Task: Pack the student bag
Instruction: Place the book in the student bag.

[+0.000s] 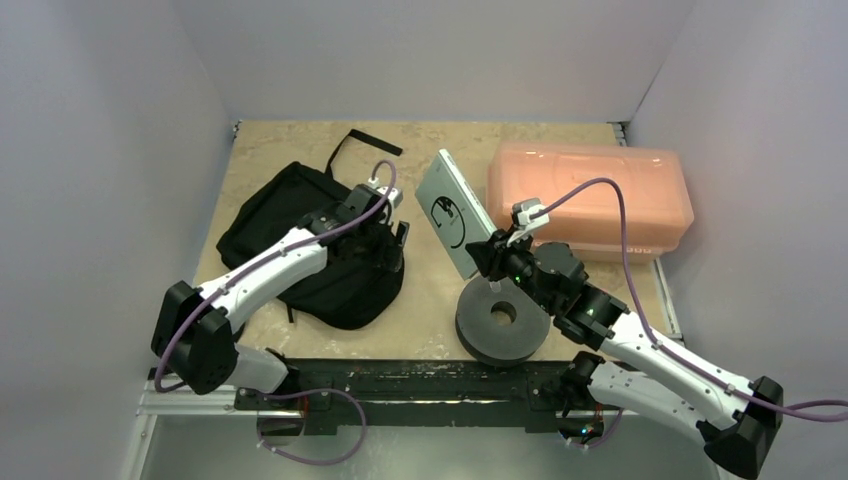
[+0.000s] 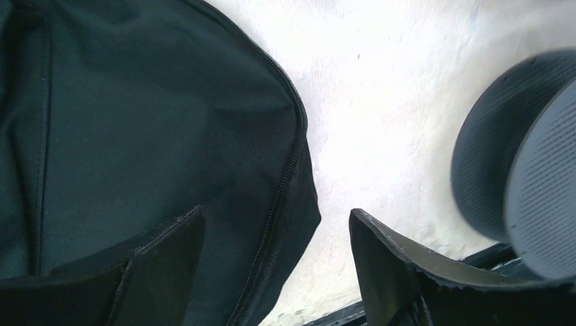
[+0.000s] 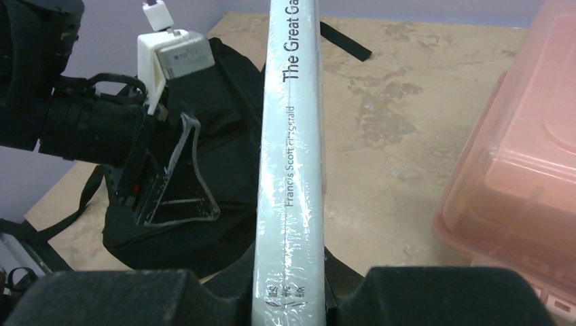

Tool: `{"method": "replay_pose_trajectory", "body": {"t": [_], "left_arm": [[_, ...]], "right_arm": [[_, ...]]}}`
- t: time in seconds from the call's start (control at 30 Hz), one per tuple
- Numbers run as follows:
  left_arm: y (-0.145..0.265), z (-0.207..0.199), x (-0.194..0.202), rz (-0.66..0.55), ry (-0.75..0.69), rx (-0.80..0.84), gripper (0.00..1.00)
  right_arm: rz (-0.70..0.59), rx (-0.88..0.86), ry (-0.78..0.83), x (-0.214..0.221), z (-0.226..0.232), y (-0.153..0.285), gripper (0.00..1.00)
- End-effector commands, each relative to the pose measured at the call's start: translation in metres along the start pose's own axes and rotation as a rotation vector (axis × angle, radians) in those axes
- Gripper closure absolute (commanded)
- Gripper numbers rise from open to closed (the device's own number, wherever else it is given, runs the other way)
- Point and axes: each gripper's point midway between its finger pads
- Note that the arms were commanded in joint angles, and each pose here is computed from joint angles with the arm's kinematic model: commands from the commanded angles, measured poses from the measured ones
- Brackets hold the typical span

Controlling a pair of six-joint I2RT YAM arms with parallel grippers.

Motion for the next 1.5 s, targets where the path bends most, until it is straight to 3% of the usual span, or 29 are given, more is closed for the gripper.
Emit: {"method": "replay_pose_trajectory", "body": {"t": [0.0, 0.17, 0.27, 0.4, 0.57, 0.77, 1.07, 1.3, 1.47], "left_arm": [[-0.007, 0.012, 0.003, 0.025, -0.093, -0.1, 0.29], [-0.021, 0.008, 0.005, 0.058, -0.104, -0.098, 0.36], [-0.028, 0.009, 0.007, 0.08, -0.11, -0.113, 0.47], [-0.018, 0.018, -0.001, 0.038, -0.086, -0.181, 0.7], [0.024, 0.027, -0.031, -0.133, -0.04, -0.227, 1.0], [0.09, 0.04, -0.065, -0.35, 0.006, -0.278, 1.0], [0.141, 0.031, -0.093, -0.49, 0.015, -0.218, 1.0], [0.157, 0.013, -0.1, -0.489, -0.068, -0.132, 1.0], [0.161, 0.009, -0.096, -0.453, -0.125, -0.106, 1.0]], "right_arm": [[-0.221, -0.067, -0.082, -0.064, 0.017, 0.006, 1.0], [-0.208, -0.081, -0.092, -0.064, 0.02, 0.007, 1.0], [-0.192, -0.08, -0.093, -0.061, 0.02, 0.007, 1.0], [-0.16, -0.076, -0.093, -0.052, 0.019, 0.005, 1.0], [-0.1, -0.078, -0.097, -0.032, 0.02, 0.0, 1.0], [0.005, -0.22, -0.162, -0.015, 0.05, -0.004, 1.0], [0.228, -0.57, -0.47, -0.003, 0.127, 0.003, 1.0], [0.306, -0.772, -0.681, -0.008, 0.166, -0.014, 1.0], [0.338, -0.789, -0.811, -0.008, 0.179, -0.051, 1.0]]}}
Point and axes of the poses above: each gripper's point midway between its finger pads, its own y axis back along the fingers, its own z axis along the line the jaws close on, x = y × z, and after that the axes turned 6 degrees about y, right-handed
